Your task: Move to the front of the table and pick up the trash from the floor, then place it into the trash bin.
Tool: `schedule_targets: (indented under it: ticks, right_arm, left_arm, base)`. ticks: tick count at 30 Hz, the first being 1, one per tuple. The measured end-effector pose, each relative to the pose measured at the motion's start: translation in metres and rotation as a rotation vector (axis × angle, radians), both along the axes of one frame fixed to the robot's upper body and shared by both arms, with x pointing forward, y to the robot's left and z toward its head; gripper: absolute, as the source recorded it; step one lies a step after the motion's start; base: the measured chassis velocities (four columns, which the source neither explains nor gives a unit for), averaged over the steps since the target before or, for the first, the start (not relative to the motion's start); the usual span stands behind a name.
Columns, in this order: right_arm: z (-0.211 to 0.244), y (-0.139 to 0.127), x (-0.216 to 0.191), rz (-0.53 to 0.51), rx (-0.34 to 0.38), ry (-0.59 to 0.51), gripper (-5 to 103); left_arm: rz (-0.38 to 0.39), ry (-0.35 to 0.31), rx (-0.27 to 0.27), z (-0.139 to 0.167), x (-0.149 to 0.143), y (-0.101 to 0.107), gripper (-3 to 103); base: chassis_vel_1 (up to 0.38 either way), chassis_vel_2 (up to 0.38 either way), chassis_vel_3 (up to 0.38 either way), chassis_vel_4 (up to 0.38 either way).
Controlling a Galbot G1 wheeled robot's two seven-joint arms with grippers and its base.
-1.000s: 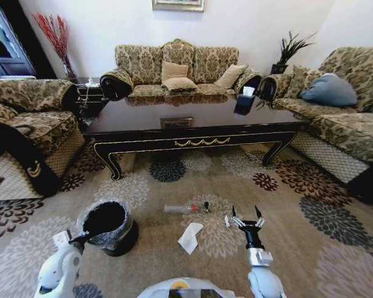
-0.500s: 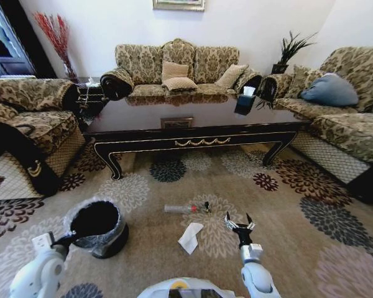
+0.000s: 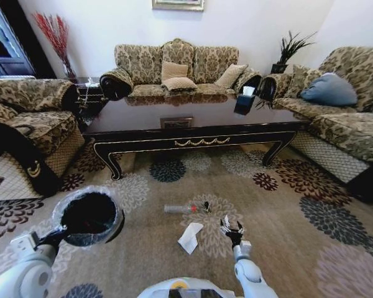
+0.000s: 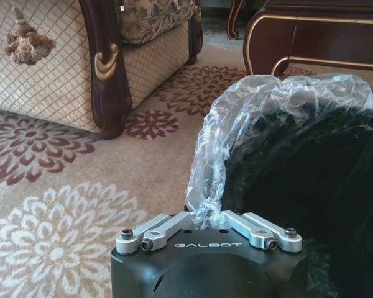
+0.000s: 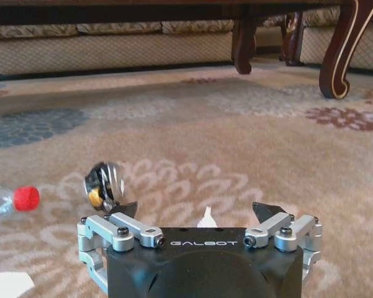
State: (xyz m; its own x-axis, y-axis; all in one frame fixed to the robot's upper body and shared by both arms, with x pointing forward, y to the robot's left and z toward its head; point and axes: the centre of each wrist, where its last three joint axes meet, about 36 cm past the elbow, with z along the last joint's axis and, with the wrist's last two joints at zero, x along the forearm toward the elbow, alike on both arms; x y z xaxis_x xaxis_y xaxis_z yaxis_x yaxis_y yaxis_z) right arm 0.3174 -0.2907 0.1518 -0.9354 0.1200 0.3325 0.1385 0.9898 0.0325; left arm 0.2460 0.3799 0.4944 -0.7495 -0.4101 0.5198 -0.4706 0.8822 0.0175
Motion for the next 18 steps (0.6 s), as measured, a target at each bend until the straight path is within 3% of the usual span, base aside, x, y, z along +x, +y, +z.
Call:
schedule_targets:
  ticks: [12,18]
  right_arm:
    - [-0.018,0.003,0.017,-0.021,0.005,0.024,101]
    - [-0.020,0.005,0.023,-0.019,0.002,0.030,88]
  left_arm:
    - [-0.011,-0.023,0.008,0.007,0.001,-0.002,2]
    - [-0.016,-0.047,0.013,0.016,0.000,-0.002,2]
  base:
    - [0.000,0.000,0.000,0.000]
    - [0.000,0.000,0.000,0.000]
